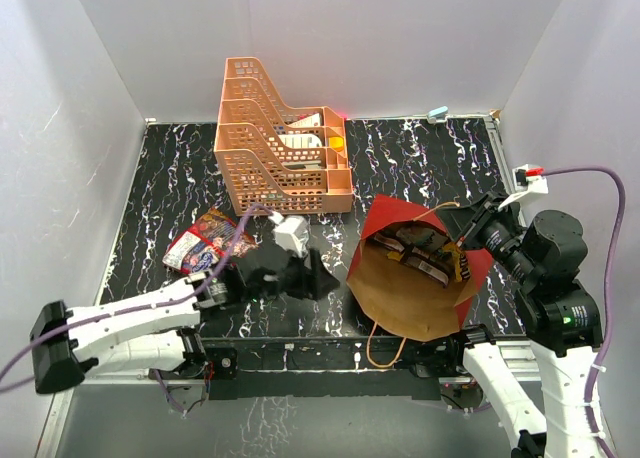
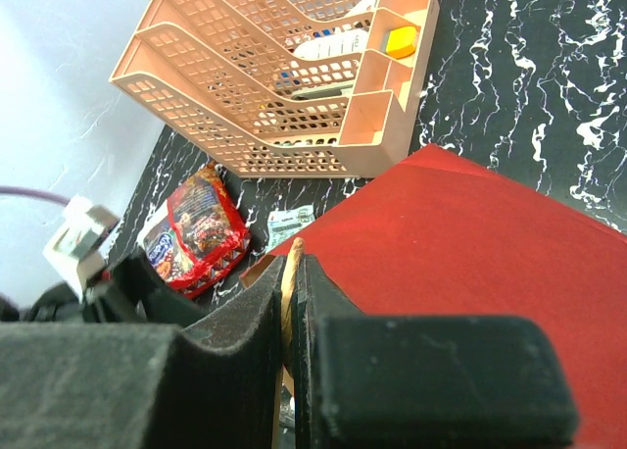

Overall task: Take the snacks out of the paper bag
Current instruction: Place the snack at the center of the board, then take out the snack from the paper bag.

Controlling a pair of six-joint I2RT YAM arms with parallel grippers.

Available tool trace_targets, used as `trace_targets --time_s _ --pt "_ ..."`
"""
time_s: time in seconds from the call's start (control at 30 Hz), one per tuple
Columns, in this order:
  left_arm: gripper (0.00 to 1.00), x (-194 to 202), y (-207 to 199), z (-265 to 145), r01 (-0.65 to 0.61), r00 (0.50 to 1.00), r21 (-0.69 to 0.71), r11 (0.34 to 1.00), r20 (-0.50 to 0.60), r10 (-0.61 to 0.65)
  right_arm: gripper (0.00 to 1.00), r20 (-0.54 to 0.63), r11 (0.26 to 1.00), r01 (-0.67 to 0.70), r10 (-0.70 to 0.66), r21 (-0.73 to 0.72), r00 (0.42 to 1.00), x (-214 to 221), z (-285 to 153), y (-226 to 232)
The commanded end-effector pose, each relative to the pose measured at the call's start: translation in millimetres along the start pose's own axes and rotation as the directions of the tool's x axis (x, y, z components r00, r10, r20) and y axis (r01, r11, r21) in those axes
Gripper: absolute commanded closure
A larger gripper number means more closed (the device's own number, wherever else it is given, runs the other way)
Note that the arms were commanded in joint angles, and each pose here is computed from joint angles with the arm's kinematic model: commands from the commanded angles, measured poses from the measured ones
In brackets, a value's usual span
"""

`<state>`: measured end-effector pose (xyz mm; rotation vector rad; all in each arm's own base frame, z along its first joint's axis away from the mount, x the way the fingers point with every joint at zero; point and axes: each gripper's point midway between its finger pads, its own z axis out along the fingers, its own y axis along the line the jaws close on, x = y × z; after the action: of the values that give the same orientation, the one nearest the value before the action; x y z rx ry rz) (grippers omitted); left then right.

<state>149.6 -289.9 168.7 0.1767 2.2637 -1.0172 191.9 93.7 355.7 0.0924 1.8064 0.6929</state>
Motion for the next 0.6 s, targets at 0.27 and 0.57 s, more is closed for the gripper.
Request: trace_targets --time_s 0.27,0.57 --pt "0.35 32 -143 44 -0.723 0.690 0.164 0.671 0.222 0.689 0.93 0.081 0.998 0.026 -0.021 -0.061 0.996 -24 -4 17" --pt "0.33 47 -153 113 -0.990 0.136 0.062 0.123 0.302 0.943 0.93 0.021 0.991 0.049 -0.047 -0.123 0.999 -20 6 27"
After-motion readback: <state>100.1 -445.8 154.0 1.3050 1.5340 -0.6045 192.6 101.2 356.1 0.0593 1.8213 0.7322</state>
